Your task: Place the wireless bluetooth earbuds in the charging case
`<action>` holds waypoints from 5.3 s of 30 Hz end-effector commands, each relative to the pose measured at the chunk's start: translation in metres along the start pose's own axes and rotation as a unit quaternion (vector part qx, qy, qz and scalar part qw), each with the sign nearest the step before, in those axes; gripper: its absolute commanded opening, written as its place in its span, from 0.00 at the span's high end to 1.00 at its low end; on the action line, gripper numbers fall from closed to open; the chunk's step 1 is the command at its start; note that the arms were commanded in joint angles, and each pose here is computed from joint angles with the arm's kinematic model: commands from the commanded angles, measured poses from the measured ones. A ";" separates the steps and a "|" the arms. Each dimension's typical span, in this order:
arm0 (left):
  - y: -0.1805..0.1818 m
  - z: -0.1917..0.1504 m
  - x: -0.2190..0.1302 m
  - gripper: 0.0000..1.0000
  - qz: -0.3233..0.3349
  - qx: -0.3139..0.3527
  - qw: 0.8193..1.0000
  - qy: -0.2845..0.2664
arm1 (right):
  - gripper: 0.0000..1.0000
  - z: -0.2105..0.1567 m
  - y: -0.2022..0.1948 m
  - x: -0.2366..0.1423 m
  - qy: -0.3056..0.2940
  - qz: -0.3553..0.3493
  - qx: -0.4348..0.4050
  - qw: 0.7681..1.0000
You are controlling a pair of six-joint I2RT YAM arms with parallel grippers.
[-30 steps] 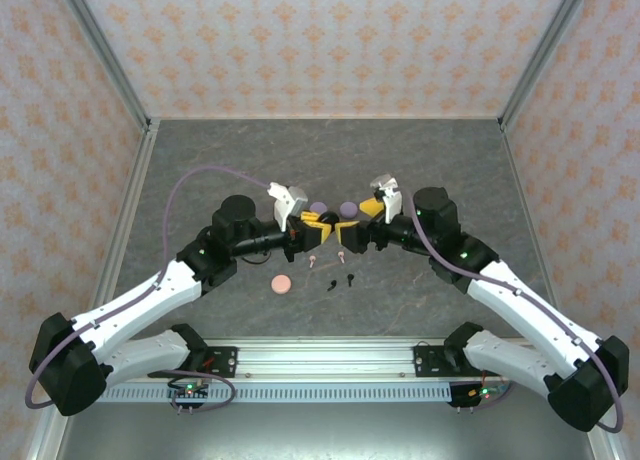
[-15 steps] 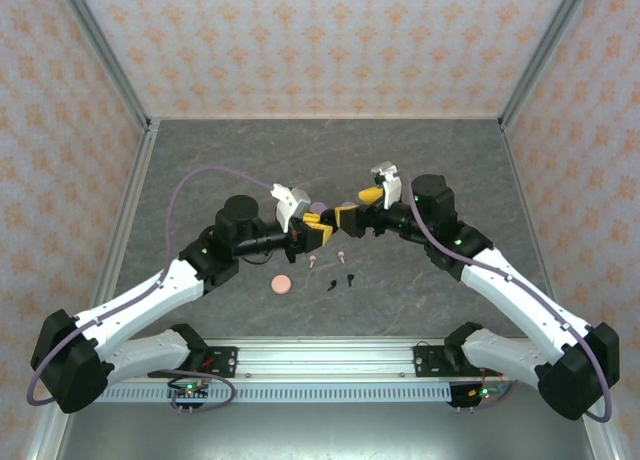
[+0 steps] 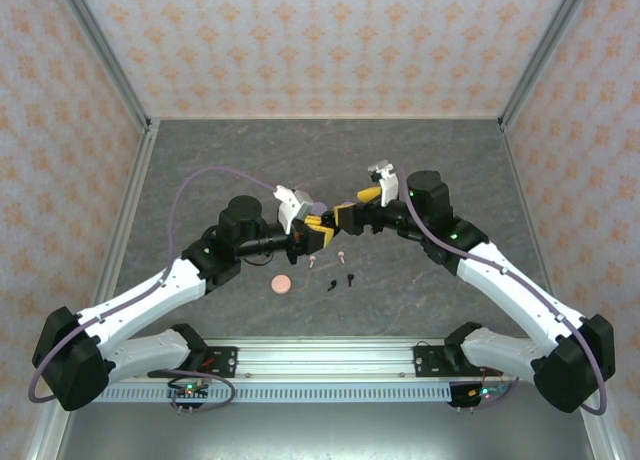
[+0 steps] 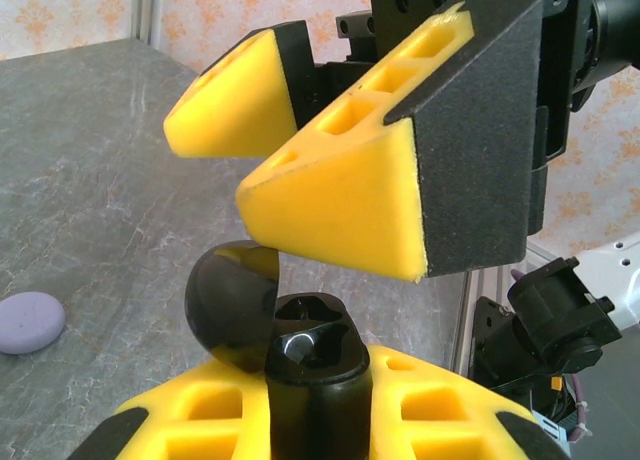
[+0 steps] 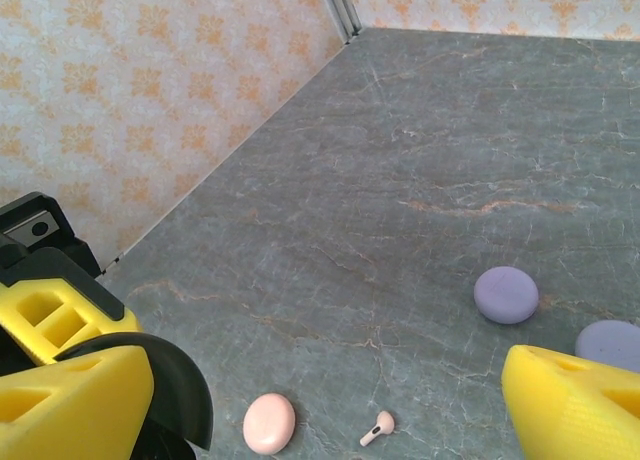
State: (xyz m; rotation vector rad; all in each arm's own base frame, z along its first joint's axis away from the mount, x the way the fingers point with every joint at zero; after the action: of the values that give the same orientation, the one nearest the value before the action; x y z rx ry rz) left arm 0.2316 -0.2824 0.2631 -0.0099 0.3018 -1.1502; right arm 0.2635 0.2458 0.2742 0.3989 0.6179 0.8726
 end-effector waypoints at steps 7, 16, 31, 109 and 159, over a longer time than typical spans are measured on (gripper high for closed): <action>-0.005 0.016 0.002 1.00 -0.007 0.031 0.999 -0.020 | 0.08 0.016 0.019 -0.023 -0.023 0.024 -0.018 0.999; -0.006 0.014 -0.004 1.00 0.002 0.067 0.997 -0.029 | 0.12 -0.005 0.031 -0.046 -0.004 0.058 -0.060 0.996; -0.042 0.033 -0.035 1.00 -0.053 0.157 0.984 -0.067 | 0.25 -0.035 0.089 -0.064 0.070 0.249 -0.189 0.947; -0.043 0.023 -0.028 0.98 -0.072 0.128 0.988 -0.051 | 0.30 0.022 0.061 -0.024 0.039 0.090 -0.152 0.983; -0.026 -0.024 -0.061 1.00 0.027 0.092 0.995 -0.029 | 0.63 -0.198 -0.111 0.056 0.303 -0.318 0.147 0.886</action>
State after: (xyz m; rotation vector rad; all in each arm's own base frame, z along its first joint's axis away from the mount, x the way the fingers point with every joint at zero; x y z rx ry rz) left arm 0.1810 -0.2379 0.2526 0.1283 0.1639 -1.1330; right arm 0.2160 0.2362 0.0382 0.1556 1.4234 0.2702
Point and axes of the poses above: each hand's point on the last joint's axis, 136 mm out from that joint toward the fingers, its own x axis out along the fingers, its own y axis along the line the jaws close on, z = x × y, the point moved 1 cm from there along -x, back along the fingers, and after that the axes turned 11 degrees about x, right-handed, at the moved point
